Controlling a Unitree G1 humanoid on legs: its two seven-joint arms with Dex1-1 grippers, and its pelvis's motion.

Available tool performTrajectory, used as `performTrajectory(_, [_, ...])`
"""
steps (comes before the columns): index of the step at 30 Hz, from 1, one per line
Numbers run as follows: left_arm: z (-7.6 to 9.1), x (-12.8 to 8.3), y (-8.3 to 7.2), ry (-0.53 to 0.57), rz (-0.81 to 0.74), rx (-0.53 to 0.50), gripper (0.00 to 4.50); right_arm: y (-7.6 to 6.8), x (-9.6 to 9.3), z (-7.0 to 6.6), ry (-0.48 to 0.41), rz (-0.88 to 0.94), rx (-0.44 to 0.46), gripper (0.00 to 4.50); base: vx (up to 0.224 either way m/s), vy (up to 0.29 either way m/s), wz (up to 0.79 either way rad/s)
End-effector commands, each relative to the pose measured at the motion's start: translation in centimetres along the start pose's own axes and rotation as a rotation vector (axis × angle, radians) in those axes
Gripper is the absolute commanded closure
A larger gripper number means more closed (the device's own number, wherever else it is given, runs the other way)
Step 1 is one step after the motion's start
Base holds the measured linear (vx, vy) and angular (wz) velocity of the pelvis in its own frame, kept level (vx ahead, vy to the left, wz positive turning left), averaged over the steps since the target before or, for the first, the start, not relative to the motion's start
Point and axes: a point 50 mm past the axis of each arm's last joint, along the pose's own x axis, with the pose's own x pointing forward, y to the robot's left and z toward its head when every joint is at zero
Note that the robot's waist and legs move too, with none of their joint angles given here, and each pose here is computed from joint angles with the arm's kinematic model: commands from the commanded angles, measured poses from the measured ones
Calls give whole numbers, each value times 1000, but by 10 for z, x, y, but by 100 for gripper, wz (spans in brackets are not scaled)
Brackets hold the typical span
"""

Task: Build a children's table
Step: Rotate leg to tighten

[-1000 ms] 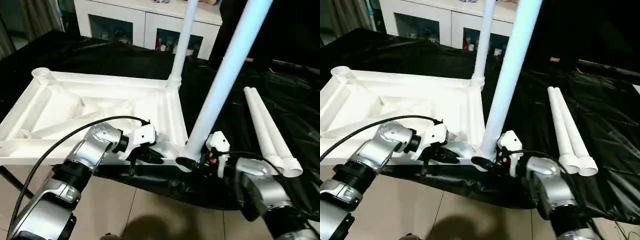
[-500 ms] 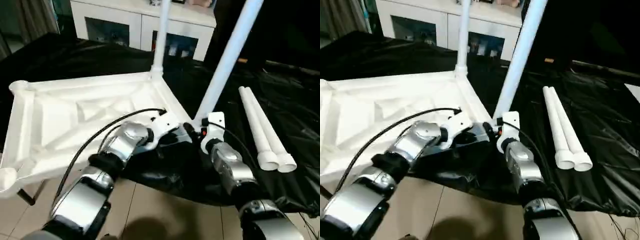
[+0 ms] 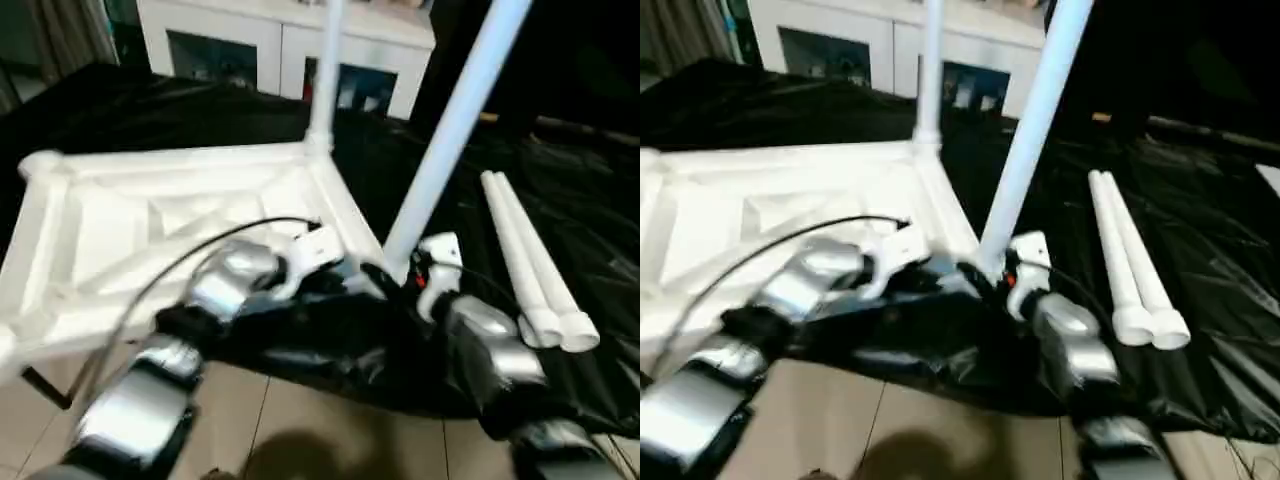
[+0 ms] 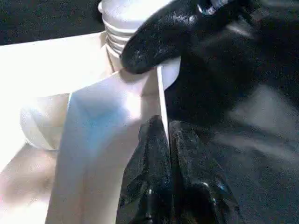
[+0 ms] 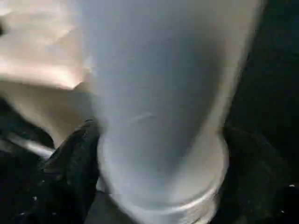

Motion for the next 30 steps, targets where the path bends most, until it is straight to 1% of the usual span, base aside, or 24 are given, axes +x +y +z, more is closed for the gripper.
performTrajectory(1, [-6,4,-15,-6,-136,25,450,-1,-8,8,-5,75,-33,69,0,0,0])
performTrajectory(2, [-7,1,-16,-5,-156,43,450,-1,-11,8,-1,95,-41,69,0,0,0])
performTrajectory(4, [-8,-5,-18,-12,-199,43,450,-1,-17,9,13,139,-78,69,0,0,0])
performTrajectory(5, [-10,-12,-20,-13,-240,35,450,1,-24,9,39,196,-133,69,0,0,0])
performTrajectory(6, [-10,-15,-20,-8,-253,35,450,2,-27,9,55,227,-151,69,0,0,0])
performTrajectory(7, [-10,-15,-20,-8,-253,35,450,2,-27,9,55,227,-151,69,0,0,0])
performTrajectory(9, [-12,-23,-19,4,-268,42,450,6,-34,7,106,293,-173,69,0,0,0])
performTrajectory(12, [-12,-26,-18,4,-255,42,450,4,-33,3,130,283,-193,69,0,0,0])
performTrajectory(13, [-12,-26,-17,4,-249,42,450,3,-32,2,124,270,-191,69,0,0,0])
performTrajectory(14, [-12,-26,-17,3,-248,42,450,3,-31,3,114,262,-185,86,0,0,0])
performTrajectory(16, [-12,-26,-18,1,-259,28,450,6,-28,6,94,267,-163,86,0,0,0])
performTrajectory(18, [-12,-26,-19,1,-267,23,450,8,-27,6,91,275,-156,113,0,0,0])
performTrajectory(21, [-12,-26,-22,-1,-276,23,450,13,-27,4,101,299,-139,131,0,0,0])
performTrajectory(23, [-12,-26,-22,-1,-278,23,450,14,-27,3,104,305,-135,153,0,0,0])
performTrajectory(24, [-12,-26,-23,-1,-279,22,450,15,-27,2,106,310,-131,153,0,0,0])
performTrajectory(27, [-13,-26,-23,1,-284,14,450,16,-27,-1,108,308,-124,177,0,0,0])
performTrajectory(30, [-14,-27,-25,6,-294,6,450,15,-26,-3,99,274,-108,180,0,0,0])
